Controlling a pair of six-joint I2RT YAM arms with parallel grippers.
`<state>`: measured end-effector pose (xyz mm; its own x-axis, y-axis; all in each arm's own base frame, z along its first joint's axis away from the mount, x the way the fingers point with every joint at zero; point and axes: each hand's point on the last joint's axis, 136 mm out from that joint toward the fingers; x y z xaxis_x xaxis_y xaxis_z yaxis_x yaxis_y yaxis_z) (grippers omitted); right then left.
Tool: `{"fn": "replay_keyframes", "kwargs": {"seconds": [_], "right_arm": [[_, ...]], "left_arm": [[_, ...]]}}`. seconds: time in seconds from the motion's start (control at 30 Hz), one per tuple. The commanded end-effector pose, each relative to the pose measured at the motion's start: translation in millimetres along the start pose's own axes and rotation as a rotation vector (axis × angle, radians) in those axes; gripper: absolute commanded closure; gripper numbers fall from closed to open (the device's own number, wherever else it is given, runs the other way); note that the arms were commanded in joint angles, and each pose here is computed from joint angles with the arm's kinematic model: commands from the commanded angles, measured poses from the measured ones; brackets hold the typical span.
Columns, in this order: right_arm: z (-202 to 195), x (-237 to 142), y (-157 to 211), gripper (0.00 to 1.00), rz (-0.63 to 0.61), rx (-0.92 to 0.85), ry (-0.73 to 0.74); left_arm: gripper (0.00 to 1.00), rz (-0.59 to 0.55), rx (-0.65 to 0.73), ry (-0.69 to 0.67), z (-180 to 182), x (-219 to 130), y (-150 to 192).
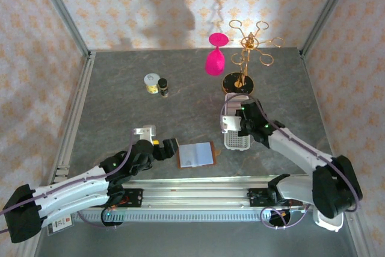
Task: Put the credit cards into the card holder
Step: Pick up the credit card from the storage box.
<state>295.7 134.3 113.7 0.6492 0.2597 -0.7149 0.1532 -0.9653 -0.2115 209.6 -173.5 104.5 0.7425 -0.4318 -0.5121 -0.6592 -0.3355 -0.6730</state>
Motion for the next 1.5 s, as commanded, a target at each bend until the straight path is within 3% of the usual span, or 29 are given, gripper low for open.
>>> {"fn": "replay_keyframes", "kwargs": {"seconds": [0.0, 0.27, 0.5, 0.57, 0.67, 0.93, 1.27, 1.47], "right_arm": [[2, -22, -11, 1.0, -0.054, 0.064, 0.012], [-3, -79, -59, 1.0, -0.272, 0.302, -0.007], [-62, -133, -113, 1.0, -0.636, 0.889, -0.026], [-77, -139, -113, 1.0, -0.692, 1.112, -0.026], [-88, -132, -96, 1.0, -0.654, 1.465, -0.021], [-36, -90, -106, 1.0, -0.465, 1.826, -0.373], [47, -53, -130, 1.0, -0.302, 1.845, -0.626], [81, -33, -138, 1.0, -0.203, 1.786, -0.696]], "left_arm": [[0.04, -0.007, -0.027, 0.026, -8, 0, -6], [0.04, 0.023, -0.029, 0.006, -13, -1, -9], [0.05, 0.087, -0.027, -0.029, -15, 2, -2], [0.06, 0.108, -0.016, -0.065, -12, 3, -1], [0.07, 0.131, -0.018, -0.105, -8, 5, 2], [0.11, 0.246, 0.015, -0.076, -22, 9, 28], [0.28, 0.31, 0.097, -0.205, -17, 18, 49], [0.28, 0.314, 0.078, -0.23, -17, 26, 61]]}}
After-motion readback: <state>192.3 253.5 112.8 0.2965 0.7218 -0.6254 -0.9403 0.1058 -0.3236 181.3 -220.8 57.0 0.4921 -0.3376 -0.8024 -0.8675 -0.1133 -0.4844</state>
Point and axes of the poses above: each hand's point on the last joint's axis, 136 mm out from that joint toward the fingers, its own x axis out along the fingers, its own z axis along the line the jaws close on, y = z × x, and after that the axes turned 2 degrees about x, right-handed
